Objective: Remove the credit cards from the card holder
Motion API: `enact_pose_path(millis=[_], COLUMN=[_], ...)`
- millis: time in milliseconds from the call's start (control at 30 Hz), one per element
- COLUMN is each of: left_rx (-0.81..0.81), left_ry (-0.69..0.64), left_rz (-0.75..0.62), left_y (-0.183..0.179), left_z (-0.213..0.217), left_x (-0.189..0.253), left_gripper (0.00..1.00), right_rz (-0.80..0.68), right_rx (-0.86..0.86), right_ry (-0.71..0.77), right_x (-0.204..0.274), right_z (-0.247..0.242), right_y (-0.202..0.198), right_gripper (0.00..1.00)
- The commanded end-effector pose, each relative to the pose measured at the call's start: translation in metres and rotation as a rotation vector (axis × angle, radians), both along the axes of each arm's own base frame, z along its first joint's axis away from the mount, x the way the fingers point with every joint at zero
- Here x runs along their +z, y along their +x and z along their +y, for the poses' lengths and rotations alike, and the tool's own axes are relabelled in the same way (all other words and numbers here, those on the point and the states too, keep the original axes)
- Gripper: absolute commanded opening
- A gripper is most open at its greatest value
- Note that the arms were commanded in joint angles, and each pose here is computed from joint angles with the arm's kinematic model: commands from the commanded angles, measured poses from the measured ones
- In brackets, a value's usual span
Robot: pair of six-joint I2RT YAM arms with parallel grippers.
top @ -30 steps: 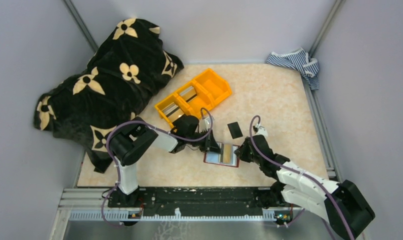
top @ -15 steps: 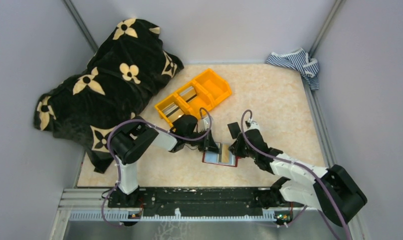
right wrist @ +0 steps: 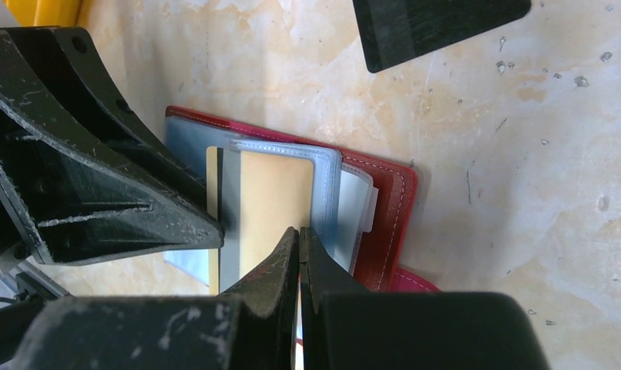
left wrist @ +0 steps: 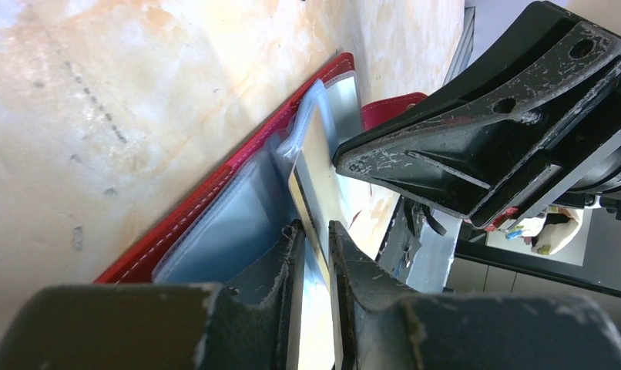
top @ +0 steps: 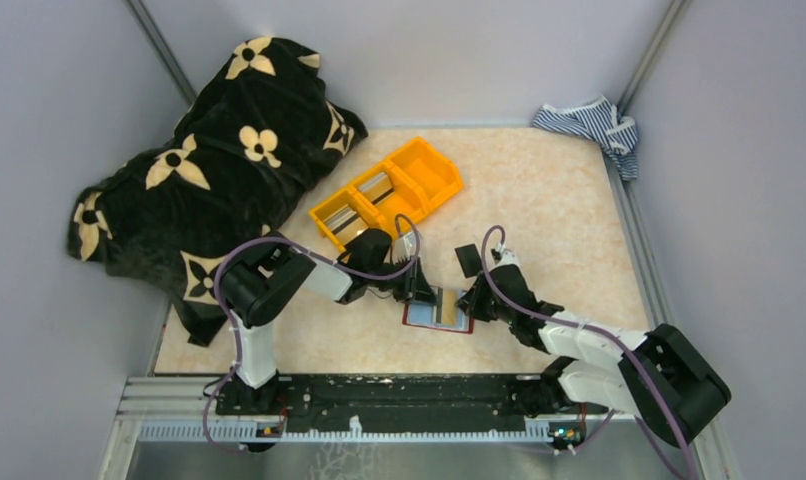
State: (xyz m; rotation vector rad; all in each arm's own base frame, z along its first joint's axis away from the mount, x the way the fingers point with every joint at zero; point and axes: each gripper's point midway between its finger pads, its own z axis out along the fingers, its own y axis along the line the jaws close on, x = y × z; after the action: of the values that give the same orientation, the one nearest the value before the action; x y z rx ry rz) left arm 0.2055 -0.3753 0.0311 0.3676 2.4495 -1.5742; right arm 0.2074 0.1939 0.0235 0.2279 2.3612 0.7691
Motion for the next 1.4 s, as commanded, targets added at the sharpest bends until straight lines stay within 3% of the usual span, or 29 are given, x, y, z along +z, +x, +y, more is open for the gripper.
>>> enact_pose_path(millis=[0,300,433,633,1367], left_rx=[0.001,0.012,0.005,0.01,0.052], left_ry=[-0.035,-0.061,-0.084,-0.085,-0.033], left_rz=[-0.023,-0.021,-0.008,-0.014,-0.032], left_y=[0.003,0.004,0.002,0.002,0.003], left_z=[0.002,0.006,0.004,0.005,0.043], left_x=[0.009,0.015,0.018,0.021,0.03], left_gripper=[0.24,0.23,0.09,0.0,0.0], right_rz=[-0.006,0.017,0.023,0.029,0.068], right_rx=[-0.011,-0.005,-0.001,0.0,-0.005], right_ry=[0.012,0.006,0.004,0.002,-0.008], right_x=[0.001,-0.008,-0.01,-0.013,-0.026], right_z=[0.0,0.001,0.002,0.002,0.002], right_y=[0.0,-0.002,-0.002,-0.002,-0.002], right_gripper=[0.0,0.0,0.0,0.0,0.0])
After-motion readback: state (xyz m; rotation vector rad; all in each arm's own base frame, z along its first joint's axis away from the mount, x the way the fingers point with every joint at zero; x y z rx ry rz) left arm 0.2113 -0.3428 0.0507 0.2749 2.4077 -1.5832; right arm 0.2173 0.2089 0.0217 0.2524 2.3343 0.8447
